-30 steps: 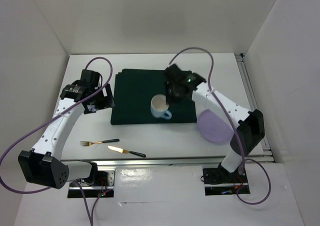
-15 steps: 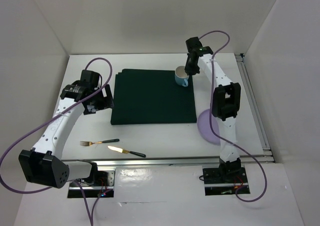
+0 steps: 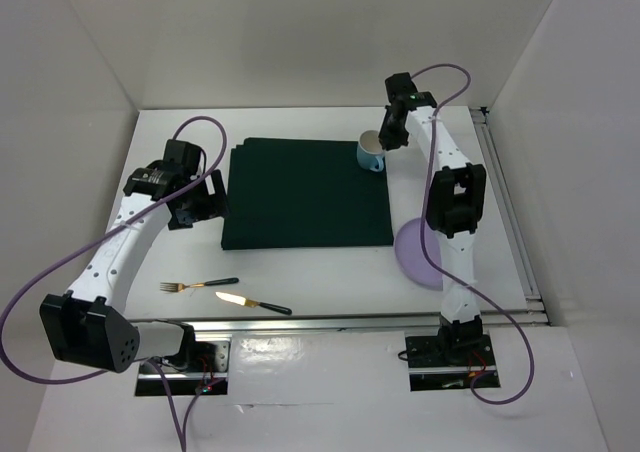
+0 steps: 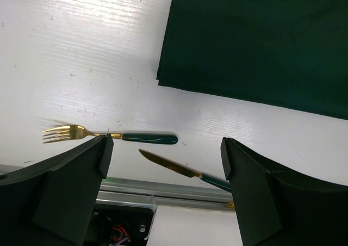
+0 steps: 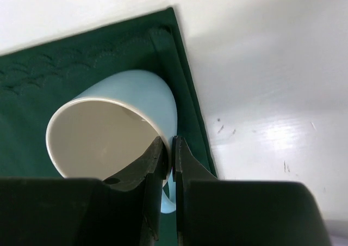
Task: Set the dinner table for one person
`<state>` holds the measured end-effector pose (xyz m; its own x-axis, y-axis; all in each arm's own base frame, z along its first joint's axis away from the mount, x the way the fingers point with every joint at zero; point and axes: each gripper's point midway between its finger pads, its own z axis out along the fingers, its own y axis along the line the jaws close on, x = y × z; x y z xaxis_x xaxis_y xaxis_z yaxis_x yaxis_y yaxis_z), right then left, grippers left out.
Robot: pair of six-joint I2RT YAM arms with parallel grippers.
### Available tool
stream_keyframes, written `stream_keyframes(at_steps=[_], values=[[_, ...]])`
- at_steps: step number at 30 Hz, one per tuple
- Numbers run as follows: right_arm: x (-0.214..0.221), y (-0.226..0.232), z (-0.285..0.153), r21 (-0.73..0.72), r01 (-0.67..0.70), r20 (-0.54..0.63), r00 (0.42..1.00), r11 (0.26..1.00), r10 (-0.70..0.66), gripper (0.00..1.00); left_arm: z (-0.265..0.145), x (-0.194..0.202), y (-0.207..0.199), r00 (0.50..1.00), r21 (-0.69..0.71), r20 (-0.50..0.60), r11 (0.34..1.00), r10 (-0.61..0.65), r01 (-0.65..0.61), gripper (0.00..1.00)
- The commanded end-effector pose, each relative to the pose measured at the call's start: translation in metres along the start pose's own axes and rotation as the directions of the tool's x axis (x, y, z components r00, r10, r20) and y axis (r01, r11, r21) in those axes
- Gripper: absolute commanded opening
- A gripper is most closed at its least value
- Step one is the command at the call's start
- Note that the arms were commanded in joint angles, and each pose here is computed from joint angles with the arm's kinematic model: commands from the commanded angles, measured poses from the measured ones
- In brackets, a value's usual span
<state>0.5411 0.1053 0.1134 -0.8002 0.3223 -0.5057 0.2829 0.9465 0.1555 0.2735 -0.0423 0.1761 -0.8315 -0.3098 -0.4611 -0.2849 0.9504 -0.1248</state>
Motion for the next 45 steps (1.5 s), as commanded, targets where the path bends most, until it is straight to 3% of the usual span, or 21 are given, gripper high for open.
stream_keyframes(at_steps=[1, 3, 4, 6, 7, 8, 11, 12, 16, 19, 22, 26, 30, 34, 38, 41, 45], values=[[-0.014, 0.016, 0.003, -0.064, -0.007, 0.051, 0.999, 0.998, 0.01, 0.0, -0.001, -0.002, 0.0, 1.0, 0.006, 0.004, 1.0, 0.004, -0.004, 1.0], [-0.017, 0.022, 0.002, -0.094, -0.007, 0.057, 0.998, 0.996, 0.012, 0.03, -0.002, 0.0, 0.001, 1.0, 0.002, -0.005, 1.0, 0.005, -0.005, 1.0], [-0.015, 0.025, 0.002, -0.11, -0.006, 0.048, 0.999, 0.994, 0.012, 0.12, -0.002, 0.0, 0.001, 1.0, 0.002, -0.005, 1.0, 0.005, -0.005, 1.0], [-0.021, 0.031, -0.007, -0.141, -0.005, 0.061, 0.998, 0.99, 0.014, 0.31, -0.006, -0.004, 0.0, 1.0, 0.01, 0.012, 1.0, 0.003, -0.003, 1.0], [-0.026, 0.035, -0.012, -0.158, -0.005, 0.072, 0.997, 0.987, 0.016, 0.47, -0.006, -0.004, 0.0, 1.0, 0.01, 0.012, 1.0, 0.003, -0.003, 1.0], [-0.032, 0.039, -0.022, -0.177, -0.003, 0.089, 0.996, 0.984, 0.019, 0.72, -0.006, -0.002, 0.001, 1.0, 0.006, 0.004, 1.0, 0.004, -0.004, 1.0], [-0.056, 0.035, -0.056, -0.204, -0.014, 0.158, 0.986, 0.979, 0.047, 0.96, -0.008, -0.004, 0.0, 1.0, 0.01, 0.012, 1.0, 0.003, -0.003, 1.0], [-0.061, 0.036, -0.068, -0.214, -0.012, 0.177, 0.983, 0.977, 0.051, 0.97, -0.008, -0.004, 0.0, 1.0, 0.01, 0.012, 1.0, 0.003, -0.003, 1.0], [-0.071, 0.003, -0.115, -0.185, -0.047, 0.247, 0.965, 0.982, 0.093, 0.98, -0.012, -0.01, -0.001, 0.999, 0.009, 0.032, 1.0, 0.001, -0.002, 1.0], [-0.043, -0.023, -0.146, -0.16, -0.061, 0.252, 0.963, 0.985, 0.1, 0.94, -0.012, -0.012, -0.004, 0.999, 0.01, 0.046, 1.0, 0.028, -0.028, 1.0], [0.015, -0.059, -0.156, -0.093, -0.097, 0.21, 0.971, 0.991, 0.115, 0.85, -0.014, -0.007, -0.02, 0.996, 0.034, 0.051, 0.997, 0.068, -0.07, 1.0], [0.108, -0.106, -0.162, -0.051, -0.133, 0.094, 0.986, 0.99, 0.138, 0.73, -0.017, 0.018, -0.072, 0.984, 0.188, 0.024, 0.966, 0.177, -0.179, 0.99], [0.185, -0.107, -0.151, -0.029, -0.115, -0.087, 0.99, 0.993, 0.112, 0.71, -0.008, 0.033, -0.091, 0.983, 0.212, -0.02, 0.961, 0.185, -0.177, 0.99], [0.236, -0.088, -0.138, -0.018, -0.07, -0.178, 0.982, 0.997, 0.066, 0.75, -0.006, 0.018, -0.091, 0.986, 0.164, 0.009, 0.972, 0.168, -0.168, 0.99], [0.253, -0.09, -0.111, 0.096, -0.007, -0.194, 0.981, 0.995, 0.026, 0.75, -0.007, 0.011, -0.088, 0.98, 0.139, 0.03, 0.97, 0.198, -0.201, 1.0], [0.263, -0.097, -0.095, 0.204, 0.06, -0.2, 0.98, 0.977, -0.019, 0.67, -0.007, 0.011, -0.085, 0.977, 0.12, 0.024, 0.97, 0.21, -0.212, 1.0], [0.273, -0.1, -0.08, 0.241, 0.09, -0.217, 0.976, 0.966, -0.036, 0.56, -0.007, 0.011, -0.082, 0.975, 0.106, 0.022, 0.969, 0.221, -0.222, 1.0]])
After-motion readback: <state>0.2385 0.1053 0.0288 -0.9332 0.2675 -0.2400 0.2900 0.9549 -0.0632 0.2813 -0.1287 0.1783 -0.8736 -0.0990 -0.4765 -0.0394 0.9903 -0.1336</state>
